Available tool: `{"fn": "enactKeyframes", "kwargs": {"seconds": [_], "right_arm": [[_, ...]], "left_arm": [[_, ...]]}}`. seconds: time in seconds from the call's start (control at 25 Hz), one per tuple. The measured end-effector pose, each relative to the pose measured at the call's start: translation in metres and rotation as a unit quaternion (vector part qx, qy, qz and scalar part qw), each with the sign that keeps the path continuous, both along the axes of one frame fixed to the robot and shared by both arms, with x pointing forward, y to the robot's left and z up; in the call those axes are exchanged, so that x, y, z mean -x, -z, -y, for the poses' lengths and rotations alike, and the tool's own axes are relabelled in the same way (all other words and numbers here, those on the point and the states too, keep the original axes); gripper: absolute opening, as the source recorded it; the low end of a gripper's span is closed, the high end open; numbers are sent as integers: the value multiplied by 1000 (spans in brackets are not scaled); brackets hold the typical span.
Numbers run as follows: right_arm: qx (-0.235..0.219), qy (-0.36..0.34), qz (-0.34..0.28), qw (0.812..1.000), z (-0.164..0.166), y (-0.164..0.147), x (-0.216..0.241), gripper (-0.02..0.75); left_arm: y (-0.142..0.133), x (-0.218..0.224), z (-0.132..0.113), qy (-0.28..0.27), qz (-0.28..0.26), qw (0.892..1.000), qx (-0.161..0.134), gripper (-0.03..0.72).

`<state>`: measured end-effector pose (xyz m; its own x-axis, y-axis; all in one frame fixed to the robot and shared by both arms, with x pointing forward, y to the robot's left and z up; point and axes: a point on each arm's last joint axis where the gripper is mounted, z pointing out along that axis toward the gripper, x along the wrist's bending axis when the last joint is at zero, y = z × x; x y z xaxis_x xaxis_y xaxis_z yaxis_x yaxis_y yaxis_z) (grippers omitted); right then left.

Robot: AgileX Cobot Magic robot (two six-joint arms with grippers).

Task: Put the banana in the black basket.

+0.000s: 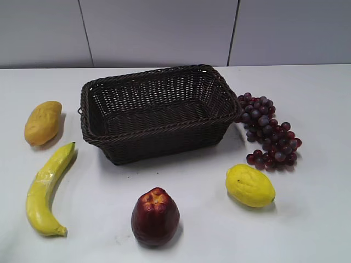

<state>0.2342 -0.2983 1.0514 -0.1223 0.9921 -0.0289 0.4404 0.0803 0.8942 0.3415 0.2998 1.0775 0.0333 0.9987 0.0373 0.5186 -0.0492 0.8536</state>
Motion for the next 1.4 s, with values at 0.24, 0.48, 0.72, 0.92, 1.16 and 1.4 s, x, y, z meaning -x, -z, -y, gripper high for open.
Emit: {"fn": "enactKeyframes", "kwargs": {"seconds": [0.24,0.48,0.72,0.92,1.16,1.4], "right_arm": [[0,0,0,1000,0,0,0,591],[0,0,0,1000,0,0,0,591],[0,0,0,1000,0,0,0,591],[0,0,0,1000,0,0,0,591],[0,0,0,1000,0,0,0,591],[0,0,0,1000,0,0,0,591]], "left_arm": [[25,-66,15,43,-124,991,19,660],[59,-117,51,116,-228,967,-7,651],[112,-144,72,141,-325,935,-32,647],[157,-158,75,136,-371,918,-41,641],[186,-166,77,134,-389,910,-46,621],[187,-170,78,136,-379,914,-49,428]]}}
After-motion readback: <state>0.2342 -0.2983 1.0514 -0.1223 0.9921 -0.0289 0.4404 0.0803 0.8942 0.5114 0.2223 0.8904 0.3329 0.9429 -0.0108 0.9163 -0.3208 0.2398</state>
